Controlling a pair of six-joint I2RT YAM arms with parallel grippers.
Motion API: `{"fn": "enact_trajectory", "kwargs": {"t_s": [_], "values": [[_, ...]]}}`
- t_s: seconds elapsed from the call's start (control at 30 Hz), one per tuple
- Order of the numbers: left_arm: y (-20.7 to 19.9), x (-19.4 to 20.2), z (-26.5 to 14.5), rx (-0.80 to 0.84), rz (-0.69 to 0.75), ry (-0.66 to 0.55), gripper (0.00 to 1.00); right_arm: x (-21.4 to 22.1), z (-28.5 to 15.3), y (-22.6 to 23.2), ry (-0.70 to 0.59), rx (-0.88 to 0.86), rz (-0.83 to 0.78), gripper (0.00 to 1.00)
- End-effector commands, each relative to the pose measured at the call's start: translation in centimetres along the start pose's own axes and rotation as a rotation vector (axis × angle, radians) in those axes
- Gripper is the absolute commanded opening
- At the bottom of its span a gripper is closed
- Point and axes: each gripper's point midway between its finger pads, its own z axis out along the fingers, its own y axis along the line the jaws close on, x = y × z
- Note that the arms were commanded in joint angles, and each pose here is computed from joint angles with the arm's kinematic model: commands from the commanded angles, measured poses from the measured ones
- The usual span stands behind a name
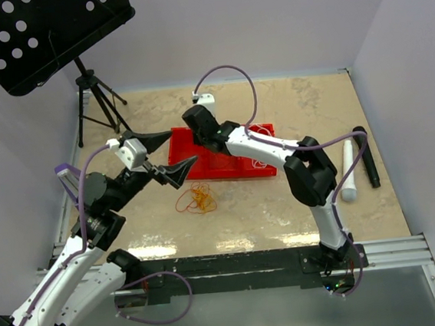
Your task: Untangle the cables
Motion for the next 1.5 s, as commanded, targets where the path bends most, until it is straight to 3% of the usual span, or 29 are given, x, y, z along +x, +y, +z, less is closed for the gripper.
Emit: {"fn": "enact_trajectory", "kwargs": {"t_s": [0.0, 0.23, 0.63, 1.0, 1.3, 1.47], "values": [[0.2, -1.1, -0.1, -0.015, 0.001, -0.04, 1.0, -2.7, -0.8, -0.1, -0.055, 0.02, 0.012, 0.26], [0.3, -1.0, -0.1, -0.017, -0.001, -0.038, 1.0, -3.1, -1.4, -1.1, -0.079, 0.054, 0.033, 0.0], [0.2, -0.9, -0.2, -0.018, -0.004, -0.04, 1.0, -1.6, -0.9, -6.1, -0.057, 0.134, 0.106, 0.0], [0.2, -1.1, -0.2, -0.014, 0.007, -0.041, 1.0, 4.6, 3.5, -4.8, 0.086, 0.07, 0.093, 0.0], [0.2, -0.8, -0.2, -0.014, 0.009, -0.039, 1.0, 6.5, 4.4, -5.7, 0.127, 0.09, 0.102, 0.0], [0.1, -0.2, -0.1, -0.004, 0.016, -0.028, 1.0, 3.2, 2.5, -5.2, 0.074, 0.064, 0.114, 0.27]]}}
